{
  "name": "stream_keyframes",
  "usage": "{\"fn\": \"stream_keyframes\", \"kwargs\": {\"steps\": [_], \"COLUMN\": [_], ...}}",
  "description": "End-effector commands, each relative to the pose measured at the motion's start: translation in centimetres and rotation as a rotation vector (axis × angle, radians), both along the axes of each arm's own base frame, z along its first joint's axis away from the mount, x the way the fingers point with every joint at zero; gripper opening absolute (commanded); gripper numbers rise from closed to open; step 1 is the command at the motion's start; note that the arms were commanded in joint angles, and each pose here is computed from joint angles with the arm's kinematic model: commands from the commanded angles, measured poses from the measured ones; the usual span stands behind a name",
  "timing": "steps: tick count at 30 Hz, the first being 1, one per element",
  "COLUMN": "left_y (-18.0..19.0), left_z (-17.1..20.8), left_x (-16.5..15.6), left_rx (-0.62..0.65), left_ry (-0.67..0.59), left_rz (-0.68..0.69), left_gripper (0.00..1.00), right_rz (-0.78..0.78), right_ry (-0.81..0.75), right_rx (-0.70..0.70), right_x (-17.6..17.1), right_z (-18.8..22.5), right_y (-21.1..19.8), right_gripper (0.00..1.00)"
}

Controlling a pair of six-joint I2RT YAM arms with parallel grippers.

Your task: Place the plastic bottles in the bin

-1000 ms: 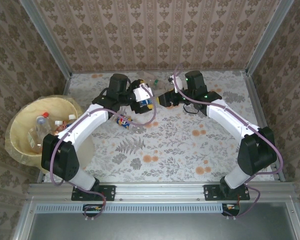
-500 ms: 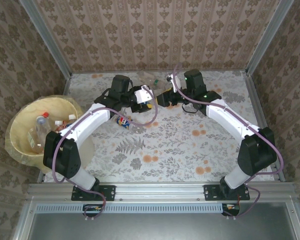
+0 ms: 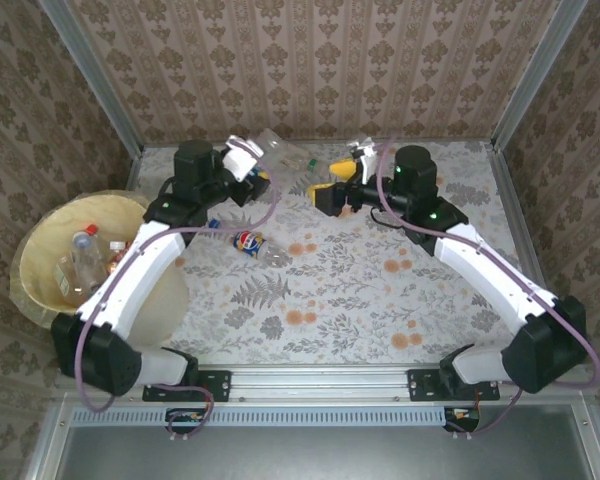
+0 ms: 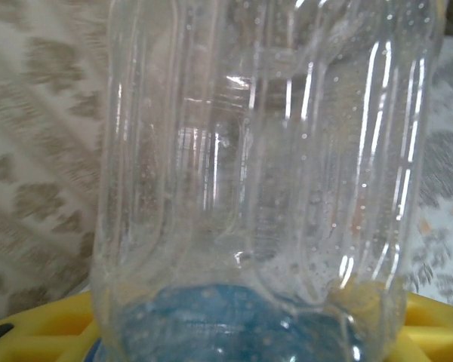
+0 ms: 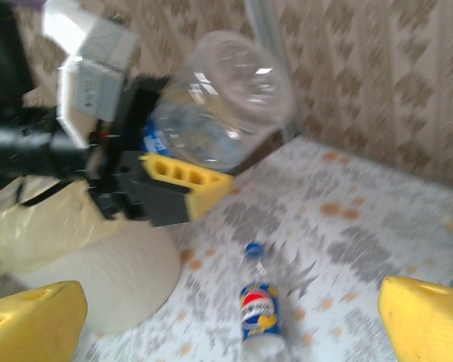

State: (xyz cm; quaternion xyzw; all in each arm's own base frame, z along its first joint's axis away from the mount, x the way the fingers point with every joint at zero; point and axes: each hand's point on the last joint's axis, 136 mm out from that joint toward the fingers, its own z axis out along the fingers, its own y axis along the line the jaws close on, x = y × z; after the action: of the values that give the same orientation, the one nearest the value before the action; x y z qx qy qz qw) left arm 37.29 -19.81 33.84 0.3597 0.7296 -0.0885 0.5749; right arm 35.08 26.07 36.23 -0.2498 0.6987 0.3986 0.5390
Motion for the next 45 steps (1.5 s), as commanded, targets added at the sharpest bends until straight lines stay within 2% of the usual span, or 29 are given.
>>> {"fn": "stream_keyframes", "kwargs": {"steps": [1, 3, 5, 8, 12, 23, 28, 29, 31, 32, 34, 40, 45], "left_y": [5.2, 8.1, 10.0, 13.2, 18.8, 27.4, 26.4, 26.3, 26.4, 26.4, 26.3, 25.1, 24.5], "left_z": [3.1, 4.2, 4.7, 5.5, 6.2, 3.4, 0.6, 0.4, 0.2, 0.2, 0.5, 0.6, 0.0], "left_x": [-1.2, -2.7, -4.4, -7.0, -10.5, -15.1, -13.3, -13.1, -12.7, -12.6, -12.3, -11.4, -10.5], "left_rx": [-0.178, -0.211, -0.195, -0.187, -0.162, -0.108, -0.202, -0.202, -0.189, -0.188, -0.196, -0.287, -0.378], "left_ry": [0.032, 0.076, 0.121, 0.119, 0.104, 0.264, 0.417, 0.428, 0.443, 0.446, 0.437, 0.44, 0.469], "left_rz": [0.324, 0.466, 0.54, 0.662, 0.905, 1.301, 1.223, 1.22, 1.226, 1.224, 1.209, 1.124, 1.073], "left_gripper": [0.6, 0.6, 0.56, 0.55, 0.56, 0.57, 0.6, 0.64, 0.82, 0.88, 0.94, 1.0, 1.0], "right_rz": [-0.227, -0.301, -0.353, -0.392, -0.421, -0.449, -0.45, -0.452, -0.452, -0.452, -0.456, -0.468, -0.463], "right_ry": [-0.081, -0.057, -0.023, 0.027, 0.081, 0.143, 0.158, 0.159, 0.161, 0.161, 0.162, 0.172, 0.187], "right_rx": [0.058, 0.051, 0.044, 0.046, 0.04, 0.019, 0.007, 0.004, 0.002, -0.001, -0.007, -0.011, -0.021], "right_x": [2.9, 4.1, 5.1, 6.1, 7.1, 8.2, 8.3, 8.3, 8.2, 8.2, 8.1, 8.3, 8.7], "right_z": [1.8, 1.0, -0.1, -1.6, -3.5, -5.2, -5.7, -5.8, -5.8, -5.9, -6.1, -6.6, -7.2], "right_y": [-2.7, -3.5, -4.1, -4.3, -4.3, -4.5, -4.5, -4.5, -4.6, -4.6, -4.7, -4.9, -4.6], "right_gripper": [1.0, 1.0, 1.0, 1.0, 1.0, 1.0, 1.0, 1.0, 1.0, 1.0, 1.0, 1.0, 1.0]}}
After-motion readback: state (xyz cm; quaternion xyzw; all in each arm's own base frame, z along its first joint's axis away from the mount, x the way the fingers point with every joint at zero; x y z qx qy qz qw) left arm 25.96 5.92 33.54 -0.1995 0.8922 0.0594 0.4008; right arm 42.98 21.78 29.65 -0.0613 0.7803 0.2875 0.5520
